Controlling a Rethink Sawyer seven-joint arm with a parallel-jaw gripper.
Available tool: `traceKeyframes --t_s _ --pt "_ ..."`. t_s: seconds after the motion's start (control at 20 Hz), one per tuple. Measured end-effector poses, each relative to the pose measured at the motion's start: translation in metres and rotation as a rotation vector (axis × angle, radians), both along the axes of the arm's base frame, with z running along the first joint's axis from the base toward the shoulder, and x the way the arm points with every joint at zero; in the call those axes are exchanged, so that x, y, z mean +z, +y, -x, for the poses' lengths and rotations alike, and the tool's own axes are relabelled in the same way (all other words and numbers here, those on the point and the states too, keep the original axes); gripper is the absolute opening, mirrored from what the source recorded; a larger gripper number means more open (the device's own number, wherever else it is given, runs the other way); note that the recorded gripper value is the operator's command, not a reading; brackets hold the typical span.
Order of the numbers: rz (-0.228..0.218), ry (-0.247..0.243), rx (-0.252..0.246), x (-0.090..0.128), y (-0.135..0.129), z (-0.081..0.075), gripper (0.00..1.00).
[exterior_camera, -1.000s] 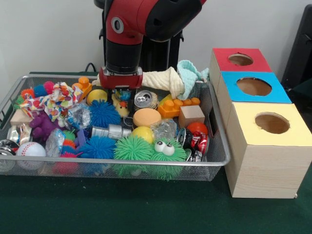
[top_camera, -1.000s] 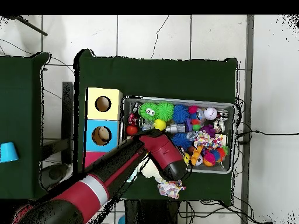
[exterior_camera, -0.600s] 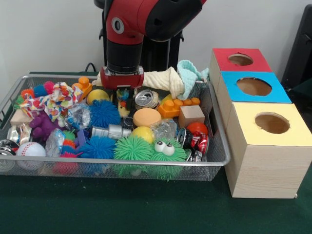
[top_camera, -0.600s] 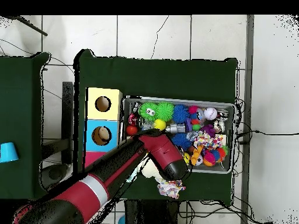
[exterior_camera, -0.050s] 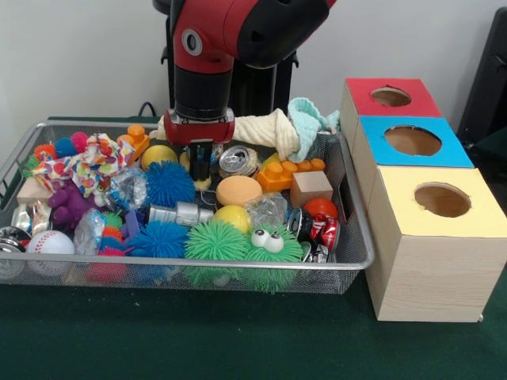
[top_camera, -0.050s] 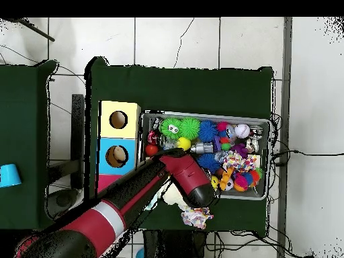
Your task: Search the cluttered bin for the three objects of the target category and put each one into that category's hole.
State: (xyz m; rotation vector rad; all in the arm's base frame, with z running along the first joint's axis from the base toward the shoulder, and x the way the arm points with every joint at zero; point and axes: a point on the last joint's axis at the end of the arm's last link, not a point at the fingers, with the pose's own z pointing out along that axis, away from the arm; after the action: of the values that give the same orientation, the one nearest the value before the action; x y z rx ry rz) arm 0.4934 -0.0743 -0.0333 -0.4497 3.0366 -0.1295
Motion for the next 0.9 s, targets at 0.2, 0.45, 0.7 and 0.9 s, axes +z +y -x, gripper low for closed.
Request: traceKeyframes --t_s 0.2,0.45,0.7,0.9 --pt "-0.001 -0.001 0.000 0.0000 0.0005 -0.0003 0.00" --pt "-0.004 -0.005 -0.001 0.0009 0.0008 -0.0014 1.00" --pt "-0.004 -0.005 -0.001 0.0010 0.0009 -0.0015 1.00" --pt "-0.005 -0.004 -0.002 0.0004 0.0013 -0.0013 1.00"
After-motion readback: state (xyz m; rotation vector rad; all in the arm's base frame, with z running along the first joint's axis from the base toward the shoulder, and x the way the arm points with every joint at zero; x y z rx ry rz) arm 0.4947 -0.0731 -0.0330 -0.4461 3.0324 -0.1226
